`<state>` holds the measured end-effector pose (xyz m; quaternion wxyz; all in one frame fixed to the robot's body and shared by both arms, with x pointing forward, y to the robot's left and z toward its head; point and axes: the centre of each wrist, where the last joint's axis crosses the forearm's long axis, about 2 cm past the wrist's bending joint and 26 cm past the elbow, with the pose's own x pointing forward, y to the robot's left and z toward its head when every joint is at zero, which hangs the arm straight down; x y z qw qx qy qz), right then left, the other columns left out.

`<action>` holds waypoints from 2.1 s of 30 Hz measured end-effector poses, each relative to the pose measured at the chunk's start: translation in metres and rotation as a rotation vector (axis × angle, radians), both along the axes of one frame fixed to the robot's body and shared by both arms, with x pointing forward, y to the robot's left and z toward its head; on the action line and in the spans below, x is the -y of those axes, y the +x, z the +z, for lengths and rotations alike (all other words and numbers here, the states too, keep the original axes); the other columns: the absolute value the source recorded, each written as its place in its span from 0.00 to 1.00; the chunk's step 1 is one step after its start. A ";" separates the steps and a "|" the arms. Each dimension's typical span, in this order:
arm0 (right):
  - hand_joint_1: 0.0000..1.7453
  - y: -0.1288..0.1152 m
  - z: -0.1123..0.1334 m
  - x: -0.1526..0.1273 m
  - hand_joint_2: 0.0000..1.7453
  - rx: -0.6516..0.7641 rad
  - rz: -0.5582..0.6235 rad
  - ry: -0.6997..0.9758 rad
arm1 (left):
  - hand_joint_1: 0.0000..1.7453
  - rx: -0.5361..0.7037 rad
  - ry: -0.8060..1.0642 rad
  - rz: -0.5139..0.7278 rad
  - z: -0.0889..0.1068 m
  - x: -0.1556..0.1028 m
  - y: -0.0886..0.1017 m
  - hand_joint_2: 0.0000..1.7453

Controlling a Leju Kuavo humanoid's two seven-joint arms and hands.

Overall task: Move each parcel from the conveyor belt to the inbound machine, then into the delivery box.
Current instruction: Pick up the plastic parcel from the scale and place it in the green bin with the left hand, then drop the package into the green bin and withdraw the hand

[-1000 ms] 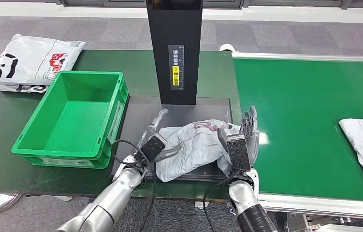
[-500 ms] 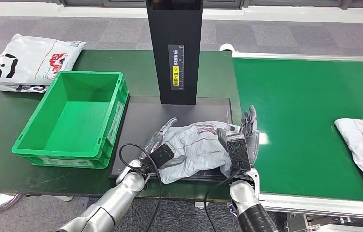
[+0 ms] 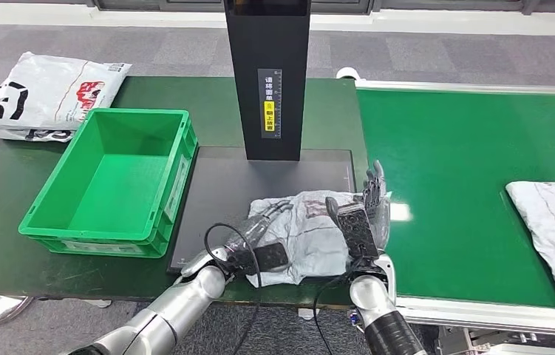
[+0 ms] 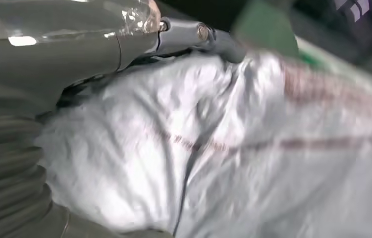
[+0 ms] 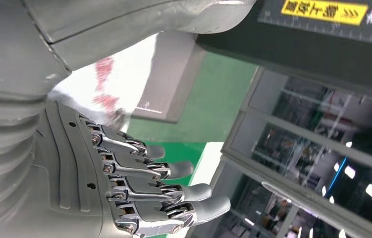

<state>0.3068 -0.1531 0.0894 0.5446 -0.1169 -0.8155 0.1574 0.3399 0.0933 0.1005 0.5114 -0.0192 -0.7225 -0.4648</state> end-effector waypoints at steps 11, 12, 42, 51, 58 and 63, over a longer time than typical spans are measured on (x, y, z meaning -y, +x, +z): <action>0.00 0.001 -0.003 0.010 1.00 -0.029 -0.024 -0.018 | 1.00 0.061 0.257 -0.098 -0.001 0.012 0.002 1.00; 0.00 0.000 -0.003 0.010 1.00 -0.029 -0.027 -0.018 | 1.00 0.068 0.248 -0.092 0.000 0.012 0.003 1.00; 0.00 0.000 -0.002 0.020 1.00 0.009 -0.100 0.041 | 1.00 0.499 -0.167 0.629 0.132 -0.092 0.087 1.00; 0.00 0.000 -0.001 0.027 1.00 0.018 -0.138 0.055 | 1.00 0.644 -0.085 0.940 0.139 -0.170 0.104 1.00; 0.00 -0.004 -0.004 0.035 1.00 0.013 -0.168 0.056 | 1.00 0.678 0.244 1.179 0.120 -0.249 0.098 1.00; 0.00 -0.005 -0.004 0.037 1.00 0.015 -0.173 0.055 | 1.00 0.645 0.302 1.234 0.109 -0.273 0.093 1.00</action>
